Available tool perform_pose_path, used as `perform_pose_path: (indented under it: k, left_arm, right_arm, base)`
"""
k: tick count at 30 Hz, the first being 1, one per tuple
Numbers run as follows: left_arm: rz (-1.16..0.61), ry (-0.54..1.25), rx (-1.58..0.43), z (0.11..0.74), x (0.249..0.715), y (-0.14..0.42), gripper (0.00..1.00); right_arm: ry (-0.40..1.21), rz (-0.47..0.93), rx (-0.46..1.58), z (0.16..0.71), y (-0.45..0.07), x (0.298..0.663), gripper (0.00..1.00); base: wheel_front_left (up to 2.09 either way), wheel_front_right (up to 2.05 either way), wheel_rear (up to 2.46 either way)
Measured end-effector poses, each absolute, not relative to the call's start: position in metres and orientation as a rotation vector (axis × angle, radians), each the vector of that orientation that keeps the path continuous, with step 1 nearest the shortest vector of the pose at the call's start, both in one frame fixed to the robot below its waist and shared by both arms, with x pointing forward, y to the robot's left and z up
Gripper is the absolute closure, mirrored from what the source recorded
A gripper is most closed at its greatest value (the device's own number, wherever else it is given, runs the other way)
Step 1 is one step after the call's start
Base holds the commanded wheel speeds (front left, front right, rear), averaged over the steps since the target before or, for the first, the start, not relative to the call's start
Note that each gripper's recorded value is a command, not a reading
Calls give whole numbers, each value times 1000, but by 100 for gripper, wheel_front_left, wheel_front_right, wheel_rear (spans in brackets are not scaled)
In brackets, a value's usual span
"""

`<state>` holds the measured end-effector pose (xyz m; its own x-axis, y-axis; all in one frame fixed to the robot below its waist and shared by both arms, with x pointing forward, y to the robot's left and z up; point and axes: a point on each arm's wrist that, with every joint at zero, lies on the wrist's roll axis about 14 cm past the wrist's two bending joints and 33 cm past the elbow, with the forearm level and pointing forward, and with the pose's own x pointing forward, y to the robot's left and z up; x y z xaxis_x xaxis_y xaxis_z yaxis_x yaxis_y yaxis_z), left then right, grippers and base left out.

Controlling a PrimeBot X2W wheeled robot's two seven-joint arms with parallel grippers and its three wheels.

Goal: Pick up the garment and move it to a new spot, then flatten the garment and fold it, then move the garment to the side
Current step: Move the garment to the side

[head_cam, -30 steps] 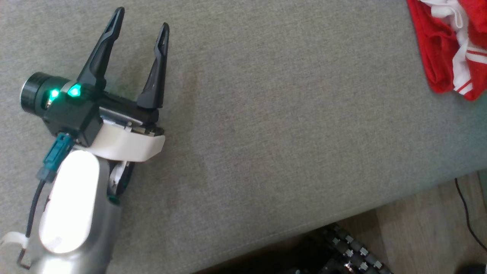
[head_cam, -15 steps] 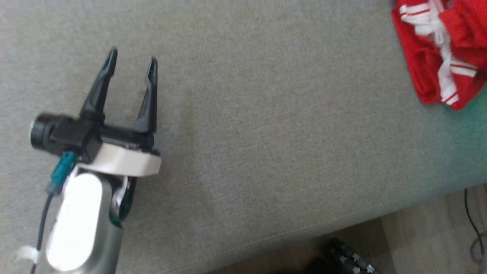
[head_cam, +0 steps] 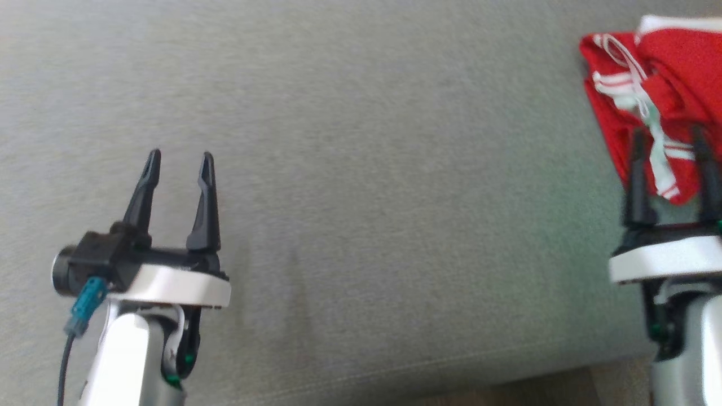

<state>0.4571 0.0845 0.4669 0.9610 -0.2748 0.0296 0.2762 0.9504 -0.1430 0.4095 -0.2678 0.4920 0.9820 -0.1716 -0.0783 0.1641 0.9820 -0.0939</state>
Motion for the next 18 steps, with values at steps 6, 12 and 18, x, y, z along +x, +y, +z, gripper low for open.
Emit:
perform_pose_path:
  k: [6,12,18]
  left_arm:
    - [-152,-27,-131,482,429,128,0]
    - [-92,-38,-113,491,402,150,0]
    - [-69,-38,-106,494,382,158,0]
  right_arm:
    - [54,23,14,501,-197,415,0]
    - [11,108,50,517,-167,413,0]
    - [39,127,69,512,-160,394,0]
  base:
    - [0,0,0]
    - [0,0,0]
    - [0,0,0]
